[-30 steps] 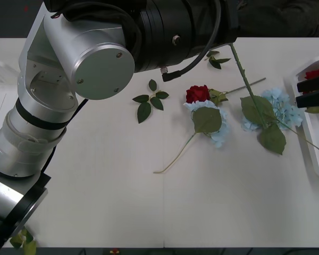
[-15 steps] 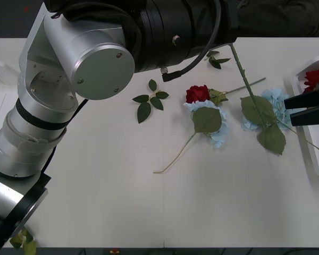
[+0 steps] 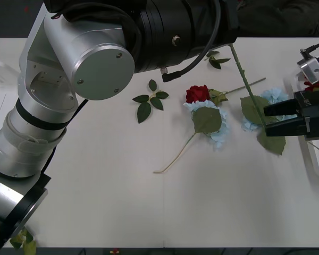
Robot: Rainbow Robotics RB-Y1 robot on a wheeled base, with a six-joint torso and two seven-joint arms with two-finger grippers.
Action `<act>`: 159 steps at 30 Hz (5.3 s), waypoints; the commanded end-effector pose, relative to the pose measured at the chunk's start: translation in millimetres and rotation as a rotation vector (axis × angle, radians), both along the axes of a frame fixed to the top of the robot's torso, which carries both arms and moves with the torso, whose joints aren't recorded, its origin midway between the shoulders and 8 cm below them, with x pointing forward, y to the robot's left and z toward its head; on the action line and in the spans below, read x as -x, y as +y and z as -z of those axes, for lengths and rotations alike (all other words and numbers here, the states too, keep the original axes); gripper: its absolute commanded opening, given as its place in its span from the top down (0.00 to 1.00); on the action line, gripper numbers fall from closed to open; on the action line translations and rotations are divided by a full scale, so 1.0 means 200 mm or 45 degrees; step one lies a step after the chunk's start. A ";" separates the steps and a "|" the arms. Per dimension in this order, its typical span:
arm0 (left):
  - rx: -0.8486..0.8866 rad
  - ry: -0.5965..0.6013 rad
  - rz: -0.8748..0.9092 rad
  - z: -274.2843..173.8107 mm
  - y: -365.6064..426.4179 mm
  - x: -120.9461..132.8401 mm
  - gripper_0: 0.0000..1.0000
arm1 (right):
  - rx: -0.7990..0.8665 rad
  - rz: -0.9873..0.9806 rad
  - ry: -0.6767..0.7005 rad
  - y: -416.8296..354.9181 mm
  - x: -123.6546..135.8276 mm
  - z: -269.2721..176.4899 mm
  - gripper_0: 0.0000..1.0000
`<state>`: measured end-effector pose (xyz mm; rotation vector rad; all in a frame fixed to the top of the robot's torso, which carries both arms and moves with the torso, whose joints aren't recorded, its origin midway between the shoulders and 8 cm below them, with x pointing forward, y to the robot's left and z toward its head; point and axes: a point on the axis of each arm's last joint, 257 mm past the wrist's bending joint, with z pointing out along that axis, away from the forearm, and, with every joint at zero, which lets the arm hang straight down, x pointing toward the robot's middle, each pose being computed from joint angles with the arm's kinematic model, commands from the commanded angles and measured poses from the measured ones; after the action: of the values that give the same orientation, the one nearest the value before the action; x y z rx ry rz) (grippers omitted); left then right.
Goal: Place the red flowers into the right box and the blue flowers into the left box. If a person shows an open palm, hand one flower to the person first, then continue sorting.
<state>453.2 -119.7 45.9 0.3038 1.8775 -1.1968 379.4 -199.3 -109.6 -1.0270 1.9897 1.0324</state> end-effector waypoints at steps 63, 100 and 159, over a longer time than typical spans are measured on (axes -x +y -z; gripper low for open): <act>0.011 -0.044 0.054 -0.02 -0.07 0.07 0.00 | 0.308 0.412 0.142 -0.38 -0.29 0.00 1.00; -0.675 -0.135 -0.097 0.60 1.03 -0.14 0.00 | 1.149 1.307 0.321 -2.37 -0.09 0.43 1.00; -0.400 -0.542 0.622 0.56 1.58 0.43 0.00 | 0.458 1.435 0.850 -0.94 -0.63 0.20 0.03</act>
<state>372.4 191.6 -58.8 1.1936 1.5755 -0.9749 485.8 -419.9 -155.9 0.5785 2.7581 0.3688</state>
